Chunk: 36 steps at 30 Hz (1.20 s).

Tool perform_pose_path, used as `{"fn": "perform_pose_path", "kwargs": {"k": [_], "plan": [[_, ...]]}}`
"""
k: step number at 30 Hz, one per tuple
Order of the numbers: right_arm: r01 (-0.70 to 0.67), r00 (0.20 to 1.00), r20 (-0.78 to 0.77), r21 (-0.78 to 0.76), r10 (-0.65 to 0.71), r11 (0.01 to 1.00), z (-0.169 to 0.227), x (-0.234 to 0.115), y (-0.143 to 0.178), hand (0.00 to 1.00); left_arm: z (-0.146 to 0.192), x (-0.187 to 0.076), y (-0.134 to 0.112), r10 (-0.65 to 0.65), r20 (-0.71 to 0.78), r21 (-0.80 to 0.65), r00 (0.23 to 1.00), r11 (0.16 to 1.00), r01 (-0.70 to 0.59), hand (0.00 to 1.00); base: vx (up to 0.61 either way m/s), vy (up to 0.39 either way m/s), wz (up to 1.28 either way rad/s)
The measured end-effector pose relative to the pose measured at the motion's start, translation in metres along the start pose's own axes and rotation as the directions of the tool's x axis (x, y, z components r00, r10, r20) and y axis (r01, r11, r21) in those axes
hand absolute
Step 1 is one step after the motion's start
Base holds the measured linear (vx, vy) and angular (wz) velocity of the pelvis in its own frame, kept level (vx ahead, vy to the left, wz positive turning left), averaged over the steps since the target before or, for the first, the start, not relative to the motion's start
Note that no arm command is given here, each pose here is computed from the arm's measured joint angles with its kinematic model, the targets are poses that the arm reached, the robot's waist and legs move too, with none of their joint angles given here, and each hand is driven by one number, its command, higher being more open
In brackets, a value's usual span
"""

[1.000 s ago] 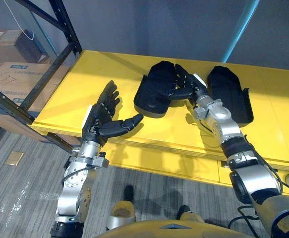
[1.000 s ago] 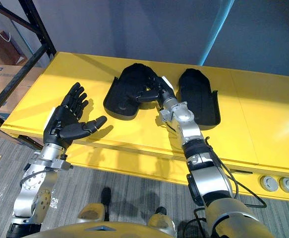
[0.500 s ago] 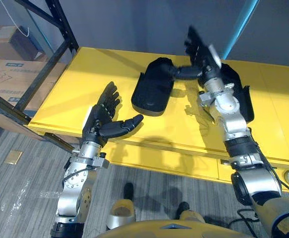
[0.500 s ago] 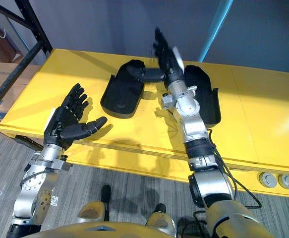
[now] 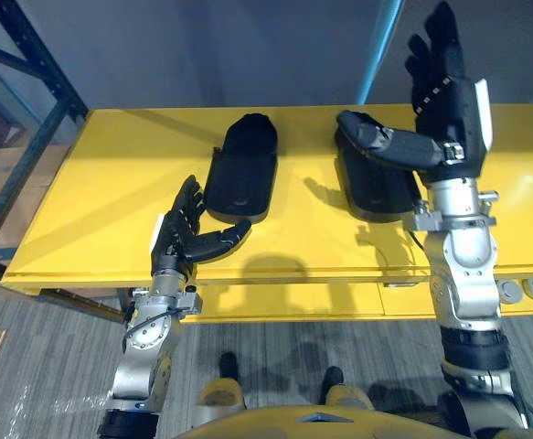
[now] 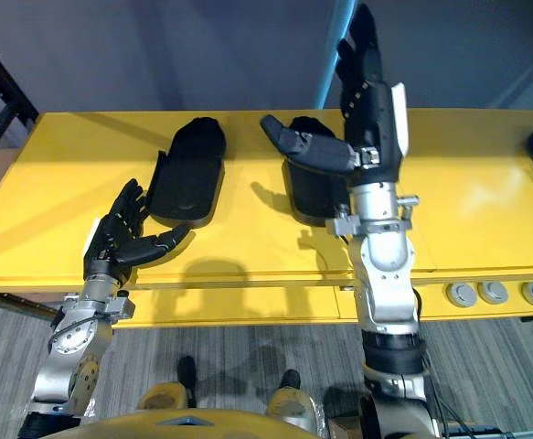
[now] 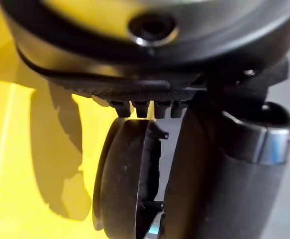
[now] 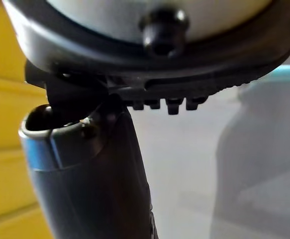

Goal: Walk over and take three plastic housings, then place them on the shelf

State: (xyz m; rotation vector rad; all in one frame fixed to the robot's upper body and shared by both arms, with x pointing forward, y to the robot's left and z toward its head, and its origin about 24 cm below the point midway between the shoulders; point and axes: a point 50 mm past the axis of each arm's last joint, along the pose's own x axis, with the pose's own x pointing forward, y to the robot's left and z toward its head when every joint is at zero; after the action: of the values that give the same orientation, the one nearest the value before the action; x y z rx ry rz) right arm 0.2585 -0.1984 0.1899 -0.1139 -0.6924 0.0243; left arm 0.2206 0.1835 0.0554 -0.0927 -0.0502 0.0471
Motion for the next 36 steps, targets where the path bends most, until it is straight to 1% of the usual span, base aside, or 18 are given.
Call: {"fn": "perform_pose_path", "kwargs": {"k": [3, 4, 6, 11, 12, 18, 21, 36], "plan": [[0.017, 0.999, -0.039, -0.016, -0.018, 1.000, -0.003, -0.015, -0.006, 1.00, 0.000, -0.001, 0.003, 0.029, -0.002, 0.002, 1.000, 1.000, -0.029, 1.00, 0.04, 0.004, -0.32], [0.028, 0.994, -0.104, -0.024, -0.031, 0.999, -0.008, -0.035, -0.010, 1.00, -0.003, -0.006, 0.011, 0.073, -0.012, 0.002, 0.997, 0.997, -0.073, 1.00, 0.01, 0.001, -0.22], [0.041, 0.990, -0.132, -0.034, -0.045, 0.999, -0.011, -0.042, -0.014, 1.00, -0.004, -0.006, 0.012, 0.077, -0.018, -0.008, 0.997, 0.997, -0.078, 1.00, -0.01, 0.005, -0.14], [0.055, 0.990, -0.131, -0.027, -0.058, 0.998, -0.008, -0.048, -0.015, 1.00, -0.006, -0.008, 0.014, 0.080, -0.027, -0.013, 0.996, 0.997, -0.080, 1.00, -0.01, 0.006, -0.07], [0.066, 0.990, -0.124, -0.018, -0.068, 0.998, -0.008, -0.049, -0.015, 1.00, -0.006, -0.008, 0.016, 0.088, -0.028, -0.033, 0.996, 0.996, -0.089, 1.00, 0.00, 0.003, -0.14], [0.125, 0.984, -0.127, 0.006, -0.123, 0.992, -0.008, -0.052, -0.019, 1.00, -0.005, -0.008, 0.019, 0.093, -0.030, -0.035, 0.995, 0.995, -0.094, 1.00, 0.00, 0.000, -0.01], [0.128, 0.984, -0.128, 0.006, -0.126, 0.992, -0.009, -0.052, -0.019, 1.00, -0.005, -0.008, 0.019, 0.080, -0.036, -0.066, 0.996, 0.994, -0.082, 1.00, 0.00, 0.000, 0.00], [0.147, 0.979, -0.146, 0.000, -0.145, 0.989, -0.010, -0.056, -0.020, 1.00, -0.008, -0.008, 0.018, 0.062, -0.072, -0.079, 0.995, 0.995, -0.068, 1.00, 0.00, 0.000, 0.00]]}}
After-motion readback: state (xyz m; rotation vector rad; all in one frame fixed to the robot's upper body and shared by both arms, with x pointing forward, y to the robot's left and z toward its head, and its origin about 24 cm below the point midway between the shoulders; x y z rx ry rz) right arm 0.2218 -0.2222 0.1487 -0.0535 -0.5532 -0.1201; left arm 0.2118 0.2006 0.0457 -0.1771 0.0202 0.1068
